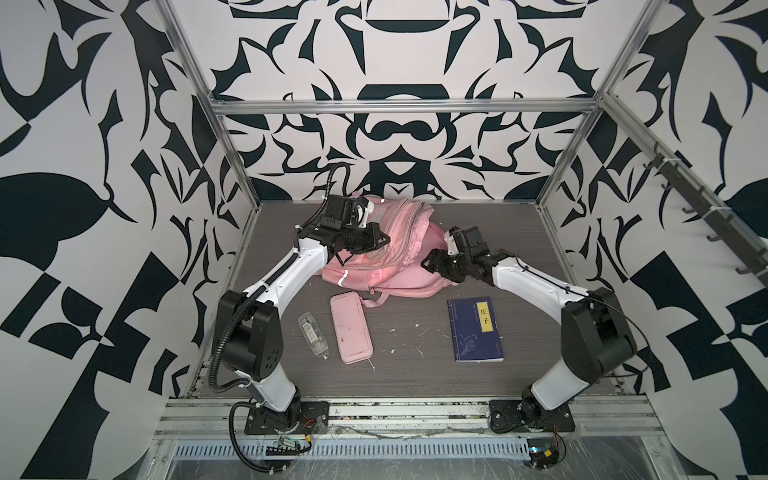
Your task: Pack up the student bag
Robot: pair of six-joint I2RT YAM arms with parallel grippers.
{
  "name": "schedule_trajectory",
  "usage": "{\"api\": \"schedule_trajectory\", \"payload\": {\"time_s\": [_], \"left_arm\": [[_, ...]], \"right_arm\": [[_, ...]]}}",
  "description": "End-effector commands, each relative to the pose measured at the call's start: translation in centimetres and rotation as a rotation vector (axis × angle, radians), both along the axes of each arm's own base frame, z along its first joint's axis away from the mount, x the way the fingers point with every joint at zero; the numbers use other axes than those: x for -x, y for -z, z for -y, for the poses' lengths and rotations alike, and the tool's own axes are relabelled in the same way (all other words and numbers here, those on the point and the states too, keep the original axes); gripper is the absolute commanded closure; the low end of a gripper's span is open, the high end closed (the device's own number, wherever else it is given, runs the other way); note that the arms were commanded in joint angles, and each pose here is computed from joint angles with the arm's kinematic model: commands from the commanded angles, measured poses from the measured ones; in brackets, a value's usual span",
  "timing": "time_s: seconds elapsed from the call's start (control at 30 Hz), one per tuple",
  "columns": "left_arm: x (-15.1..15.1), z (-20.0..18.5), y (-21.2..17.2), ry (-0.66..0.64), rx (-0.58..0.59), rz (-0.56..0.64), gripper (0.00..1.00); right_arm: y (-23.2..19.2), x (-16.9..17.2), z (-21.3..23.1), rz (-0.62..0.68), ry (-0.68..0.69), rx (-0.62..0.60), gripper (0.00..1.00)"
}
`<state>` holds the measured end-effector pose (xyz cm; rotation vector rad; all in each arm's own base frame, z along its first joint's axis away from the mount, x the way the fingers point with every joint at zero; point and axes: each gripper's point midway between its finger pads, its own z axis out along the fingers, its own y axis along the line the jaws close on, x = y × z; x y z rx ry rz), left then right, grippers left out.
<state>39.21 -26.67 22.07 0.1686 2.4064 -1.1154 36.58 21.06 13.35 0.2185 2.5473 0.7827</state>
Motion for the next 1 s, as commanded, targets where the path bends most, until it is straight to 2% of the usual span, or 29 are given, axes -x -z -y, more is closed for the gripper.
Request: {"api": "schedule_trajectory", "payload": {"time_s": [0.0, 0.3, 0.57, 0.73, 0.97], "left_arm": [[-1.1, 1.0, 0.6, 0.000, -0.008, 0.026, 1.00], [-0.2, 3.7, 4.6, 0.035, -0.095, -0.020, 0.99], [1.0, 4.5, 7.1, 0.055, -0.181, -0.037, 0.76], [1.9, 4.7, 6.5, 0.068, -0.192, -0.027, 0.50], [5.6, 6.3, 5.1, 0.145, -0.171, -0.008, 0.47]], "right_arm": [[-1.5, 1.6, 3.2, 0.064, 0.028, 0.073, 0.28], [1.0, 7.0, 8.8, 0.004, 0.077, 0.150, 0.26], [2.6, 10.4, 11.3, -0.034, 0.086, 0.204, 0.23], [4.1, 11.5, 12.3, -0.071, 0.100, 0.233, 0.23], [6.1, 12.1, 13.3, -0.116, 0.126, 0.270, 0.24]]}}
